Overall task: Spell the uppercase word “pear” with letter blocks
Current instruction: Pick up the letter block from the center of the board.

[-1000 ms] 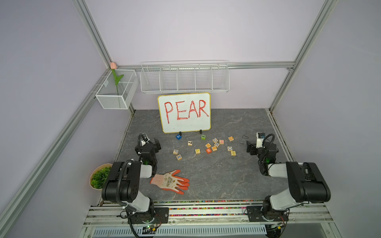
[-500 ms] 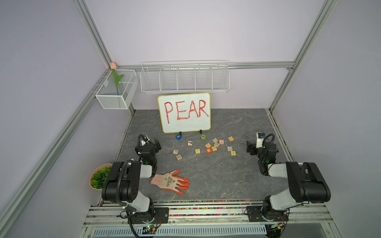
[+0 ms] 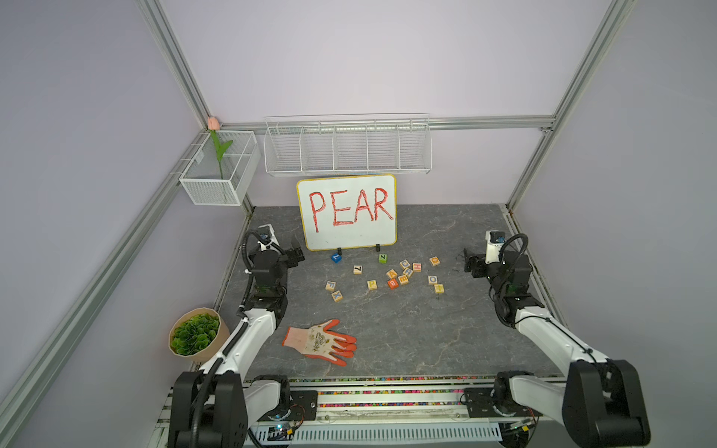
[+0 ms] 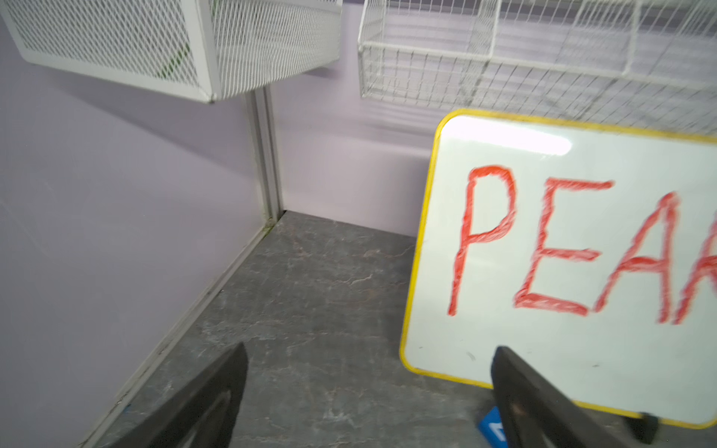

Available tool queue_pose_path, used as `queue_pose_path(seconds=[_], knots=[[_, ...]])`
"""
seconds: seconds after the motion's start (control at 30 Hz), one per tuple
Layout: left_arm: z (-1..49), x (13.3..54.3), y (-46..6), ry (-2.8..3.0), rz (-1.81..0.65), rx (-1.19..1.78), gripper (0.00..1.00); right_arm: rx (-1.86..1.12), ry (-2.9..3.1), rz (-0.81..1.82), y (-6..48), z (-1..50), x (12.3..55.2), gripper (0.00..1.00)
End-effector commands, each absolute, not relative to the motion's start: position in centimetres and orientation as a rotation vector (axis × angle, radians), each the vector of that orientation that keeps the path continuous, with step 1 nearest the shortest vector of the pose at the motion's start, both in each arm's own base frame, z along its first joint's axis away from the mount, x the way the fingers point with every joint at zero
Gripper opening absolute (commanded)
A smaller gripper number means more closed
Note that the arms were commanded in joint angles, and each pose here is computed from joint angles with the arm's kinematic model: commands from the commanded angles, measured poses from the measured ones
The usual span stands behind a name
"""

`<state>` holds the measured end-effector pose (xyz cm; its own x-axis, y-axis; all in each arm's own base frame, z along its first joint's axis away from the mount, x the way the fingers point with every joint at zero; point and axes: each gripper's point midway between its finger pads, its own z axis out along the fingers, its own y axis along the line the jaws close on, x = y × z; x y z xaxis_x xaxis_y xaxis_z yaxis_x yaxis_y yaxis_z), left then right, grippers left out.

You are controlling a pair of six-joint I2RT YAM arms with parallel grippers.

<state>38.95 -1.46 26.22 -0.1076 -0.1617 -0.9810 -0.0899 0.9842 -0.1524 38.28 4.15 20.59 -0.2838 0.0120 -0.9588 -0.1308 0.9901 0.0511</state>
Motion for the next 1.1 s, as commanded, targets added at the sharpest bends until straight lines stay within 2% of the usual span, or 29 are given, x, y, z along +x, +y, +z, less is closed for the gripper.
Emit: queue_pose_path(seconds=[0.0, 0.2, 0.33, 0.57, 0.63, 0.73, 0.77, 0.9, 1.07], knots=[[24.5, 37.3, -5.9, 1.850, -0.315, -0.218, 0.99, -0.047, 1.903, 0.367, 7.5, 22.1, 36.7, 0.88], [23.9, 34.6, -16.2, 1.953, -0.734, -0.220, 0.99, 0.016, 1.977, 0.730, 14.5, 22.5, 33.8, 0.89], [22.0, 32.1, -21.9, 2.044, -0.877, -0.234, 0.99, 0.017, 2.044, 0.861, 18.7, 21.6, 31.7, 0.89], [21.3, 30.6, -24.6, 2.114, -0.892, -0.226, 0.99, 0.054, 2.052, 0.910, 21.5, 21.1, 28.5, 0.89], [19.9, 31.1, -24.3, 2.146, -0.908, -0.294, 0.99, 0.151, 2.073, 0.851, 20.2, 21.0, 28.8, 0.89], [18.0, 32.4, -24.7, 2.207, -1.035, -0.318, 0.99, 0.433, 2.235, 0.595, 15.7, 18.0, 28.5, 0.89], [17.5, 32.8, -25.0, 2.227, -1.047, -0.321, 0.99, 0.419, 2.243, 0.600, 15.6, 17.9, 28.6, 0.89], [13.3, 33.4, -25.5, 2.470, -0.825, -0.273, 0.99, 0.346, 2.188, 0.510, 14.8, 19.2, 29.9, 0.89], [10.8, 33.4, -27.0, 2.615, -0.508, -0.110, 1.00, 0.195, 2.182, 0.159, 11.9, 19.9, 31.2, 0.89]])
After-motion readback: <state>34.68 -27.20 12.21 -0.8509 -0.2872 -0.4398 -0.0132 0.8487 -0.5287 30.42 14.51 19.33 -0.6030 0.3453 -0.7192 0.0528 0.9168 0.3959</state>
